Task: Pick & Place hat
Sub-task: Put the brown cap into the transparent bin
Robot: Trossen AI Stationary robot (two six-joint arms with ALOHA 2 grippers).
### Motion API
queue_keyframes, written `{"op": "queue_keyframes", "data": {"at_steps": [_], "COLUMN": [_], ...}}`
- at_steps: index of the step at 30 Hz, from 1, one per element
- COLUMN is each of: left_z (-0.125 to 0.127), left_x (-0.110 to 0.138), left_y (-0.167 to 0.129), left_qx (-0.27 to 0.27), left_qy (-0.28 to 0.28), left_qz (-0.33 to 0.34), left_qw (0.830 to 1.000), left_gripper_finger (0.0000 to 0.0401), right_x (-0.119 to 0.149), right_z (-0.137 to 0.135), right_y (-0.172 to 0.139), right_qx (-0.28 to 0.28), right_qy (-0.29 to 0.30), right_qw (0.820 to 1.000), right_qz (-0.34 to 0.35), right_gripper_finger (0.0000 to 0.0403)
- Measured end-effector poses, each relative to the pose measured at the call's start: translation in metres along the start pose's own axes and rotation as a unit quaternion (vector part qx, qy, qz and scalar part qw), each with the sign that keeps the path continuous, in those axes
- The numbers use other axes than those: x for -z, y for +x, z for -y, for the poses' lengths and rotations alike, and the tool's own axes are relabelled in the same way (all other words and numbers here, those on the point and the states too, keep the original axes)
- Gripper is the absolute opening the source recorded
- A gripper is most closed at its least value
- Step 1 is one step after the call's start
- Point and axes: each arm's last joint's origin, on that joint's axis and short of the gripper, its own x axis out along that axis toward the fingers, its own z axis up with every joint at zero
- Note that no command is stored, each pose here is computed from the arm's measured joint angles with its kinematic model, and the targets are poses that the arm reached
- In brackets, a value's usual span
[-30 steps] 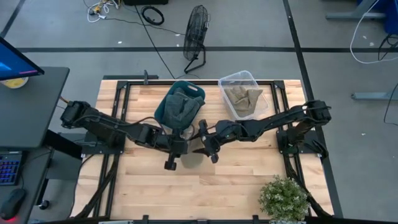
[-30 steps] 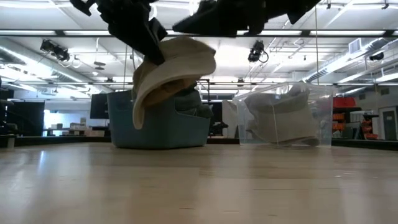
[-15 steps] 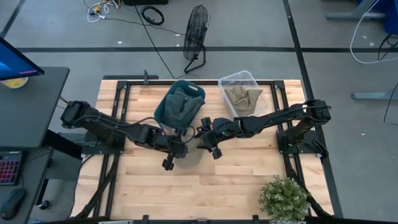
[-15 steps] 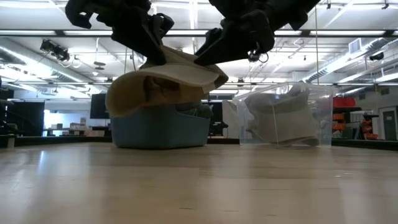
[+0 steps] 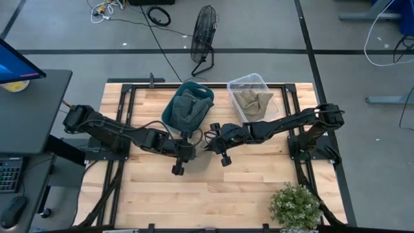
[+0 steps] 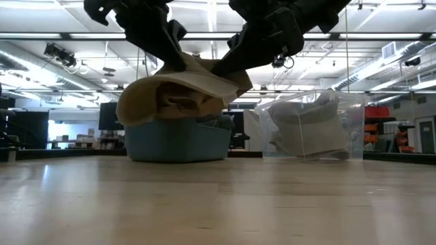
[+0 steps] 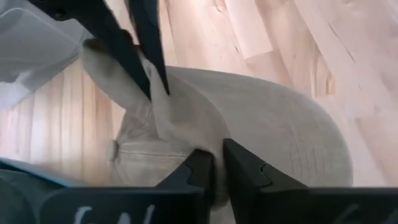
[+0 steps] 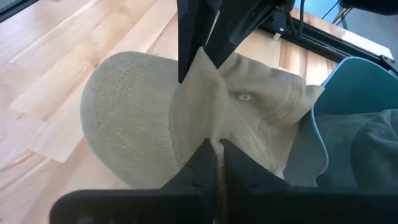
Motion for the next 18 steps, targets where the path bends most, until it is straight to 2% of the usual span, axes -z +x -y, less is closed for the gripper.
{"op": "queue_keyframes", "data": {"at_steps": [3, 9, 14, 18], "left_z": [0.000, 0.000, 0.000, -0.002], "left_x": [0.000, -0.001, -0.014, -0.025], "left_y": [0.000, 0.000, -0.002, -0.008], "left_qx": [0.000, 0.000, -0.004, -0.017], "left_qy": [-0.024, -0.051, -0.044, -0.043], "left_qz": [0.001, 0.004, 0.071, 0.093], "left_qw": [1.000, 0.999, 0.996, 0.995], "left_gripper_finger": [0.0060, 0.0108, 0.0140, 0.0153], "right_x": [-0.001, 0.002, 0.005, -0.001], "right_z": [-0.002, -0.010, -0.020, -0.024], "right_y": [0.000, 0.000, -0.002, -0.016], "right_qx": [-0.002, -0.019, -0.037, -0.041], "right_qy": [0.005, 0.016, 0.014, 0.031], "right_qw": [1.000, 0.999, 0.998, 0.997], "right_qz": [0.001, -0.023, -0.051, -0.053], "right_gripper_finger": [0.0021, 0.0008, 0.0006, 0.0005]}}
